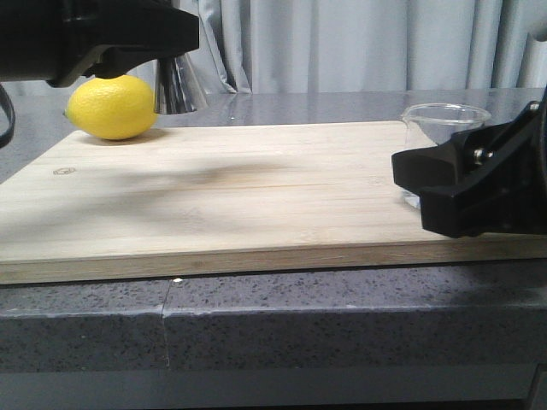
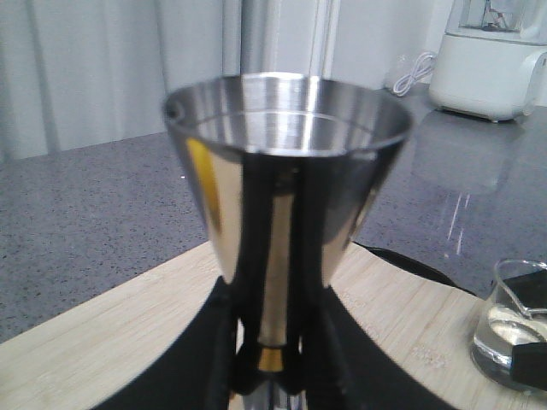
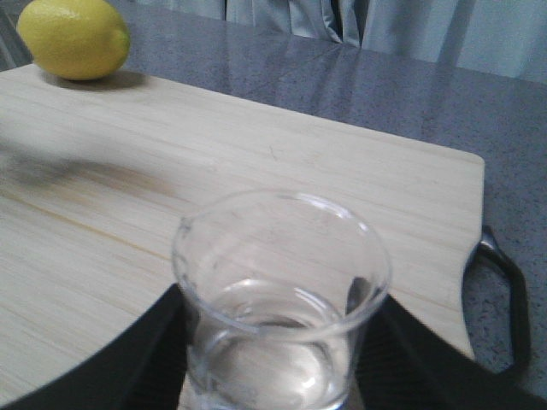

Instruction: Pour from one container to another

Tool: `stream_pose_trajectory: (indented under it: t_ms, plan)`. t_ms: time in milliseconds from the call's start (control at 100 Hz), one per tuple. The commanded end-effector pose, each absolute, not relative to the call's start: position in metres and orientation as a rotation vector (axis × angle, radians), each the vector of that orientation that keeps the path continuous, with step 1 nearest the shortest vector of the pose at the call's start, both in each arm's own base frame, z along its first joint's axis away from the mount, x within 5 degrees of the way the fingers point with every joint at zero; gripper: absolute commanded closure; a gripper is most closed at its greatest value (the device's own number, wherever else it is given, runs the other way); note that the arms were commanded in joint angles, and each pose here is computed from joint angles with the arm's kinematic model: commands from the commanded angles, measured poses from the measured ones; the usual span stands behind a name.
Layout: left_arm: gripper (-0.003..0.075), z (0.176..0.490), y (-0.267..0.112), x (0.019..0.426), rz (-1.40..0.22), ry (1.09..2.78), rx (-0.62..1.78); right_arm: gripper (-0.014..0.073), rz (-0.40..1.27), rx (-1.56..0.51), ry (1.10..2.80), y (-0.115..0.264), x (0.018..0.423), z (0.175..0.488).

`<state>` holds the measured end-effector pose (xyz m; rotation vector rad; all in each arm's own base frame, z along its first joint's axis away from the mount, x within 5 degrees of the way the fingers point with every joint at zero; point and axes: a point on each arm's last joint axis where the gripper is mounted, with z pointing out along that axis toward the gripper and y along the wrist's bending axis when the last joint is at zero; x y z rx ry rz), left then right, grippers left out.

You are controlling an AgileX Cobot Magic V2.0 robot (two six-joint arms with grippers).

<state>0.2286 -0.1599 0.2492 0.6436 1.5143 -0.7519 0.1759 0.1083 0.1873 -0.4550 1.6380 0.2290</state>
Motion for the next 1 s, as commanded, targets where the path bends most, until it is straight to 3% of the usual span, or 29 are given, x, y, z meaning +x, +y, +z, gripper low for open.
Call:
stream_pose_trajectory:
  t_ms: [0,120,410,650,990]
  plan:
    - [0.074,0.274,-0.16,0.226,-0.801,1.386,0.6,0.0316,0.251,-0.439,1.507,0.113,0.179,0.205]
    - [0.074,0.274,-0.16,0.226,-0.801,1.386,0.6,0.0365,0.251,-0.439,1.507,0.113,0.179,0.205]
    - [0.074,0.272,-0.161,0.226,-0.818,1.408,0.597,0.0367,0.256,-0.411,1.443,0.114,0.181,0.214]
    - [0.074,0.266,-0.163,0.223,-0.842,1.462,0.656,0.0367,0.304,-0.388,1.408,0.128,0.196,0.249]
    - [0.074,0.264,-0.166,0.22,-0.858,1.469,0.71,0.0367,0.305,-0.578,1.357,0.158,0.216,0.307]
